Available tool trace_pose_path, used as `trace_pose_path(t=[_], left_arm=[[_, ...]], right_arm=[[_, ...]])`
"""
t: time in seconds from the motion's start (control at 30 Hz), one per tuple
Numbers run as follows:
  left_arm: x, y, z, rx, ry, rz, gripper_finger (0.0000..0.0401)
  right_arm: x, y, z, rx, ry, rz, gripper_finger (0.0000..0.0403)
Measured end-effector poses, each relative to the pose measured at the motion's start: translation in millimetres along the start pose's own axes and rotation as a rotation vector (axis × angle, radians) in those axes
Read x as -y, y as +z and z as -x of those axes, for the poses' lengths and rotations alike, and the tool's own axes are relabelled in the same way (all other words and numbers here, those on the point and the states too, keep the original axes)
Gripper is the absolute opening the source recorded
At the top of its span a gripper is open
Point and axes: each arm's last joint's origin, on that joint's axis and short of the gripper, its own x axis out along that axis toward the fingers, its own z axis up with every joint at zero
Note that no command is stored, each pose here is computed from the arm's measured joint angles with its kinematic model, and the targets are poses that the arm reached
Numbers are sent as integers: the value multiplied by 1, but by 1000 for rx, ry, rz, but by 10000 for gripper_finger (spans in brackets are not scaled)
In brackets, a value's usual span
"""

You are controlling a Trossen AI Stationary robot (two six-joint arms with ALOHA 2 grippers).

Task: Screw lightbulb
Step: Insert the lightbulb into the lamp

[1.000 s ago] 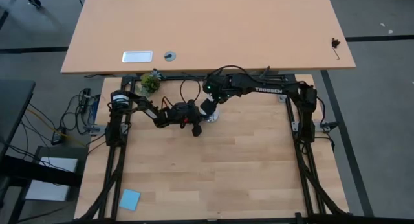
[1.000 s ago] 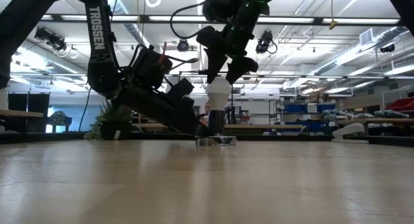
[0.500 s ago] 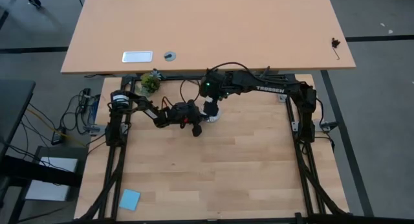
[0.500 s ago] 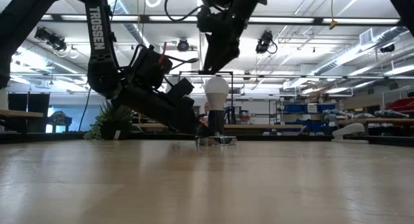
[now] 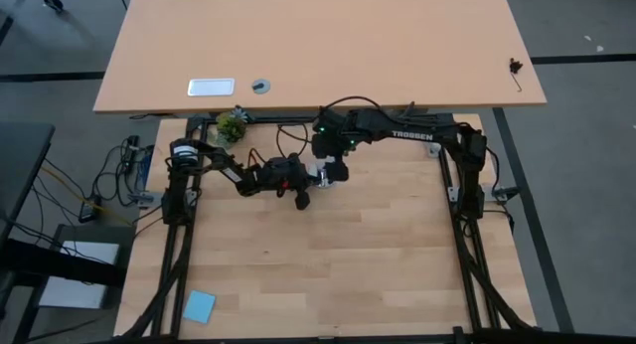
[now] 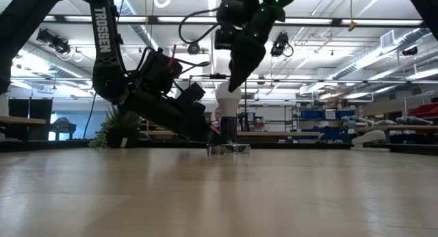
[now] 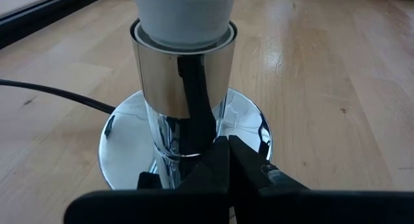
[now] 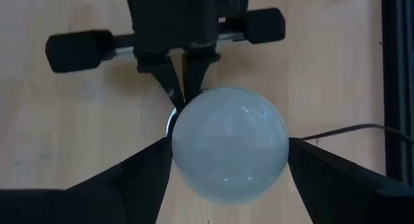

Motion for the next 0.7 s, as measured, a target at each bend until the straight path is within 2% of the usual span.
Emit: trace_pose_path(t=[0.13, 0.23, 0.47, 0.53, 0.6, 0.7], left_arm=[[0, 0, 0, 0, 0, 0, 1], [0, 0, 0, 0, 1, 0, 1], [0, 0, 0, 0, 0, 0, 1], [0, 0, 0, 0, 0, 0, 1], [0, 0, 0, 0, 1, 0, 1], [0, 0, 0, 0, 0, 0, 1]], right_arm=[[-1, 1, -2, 18, -4, -54, 298], [-1, 2, -2, 22, -9, -157, 288], [-7, -2, -1, -36, -109, -583, 284], [-10, -4, -3, -41, -120, -665, 288], [-16, -5, -5, -49, -118, -670, 294], [-23, -3, -7, -58, -115, -606, 306]])
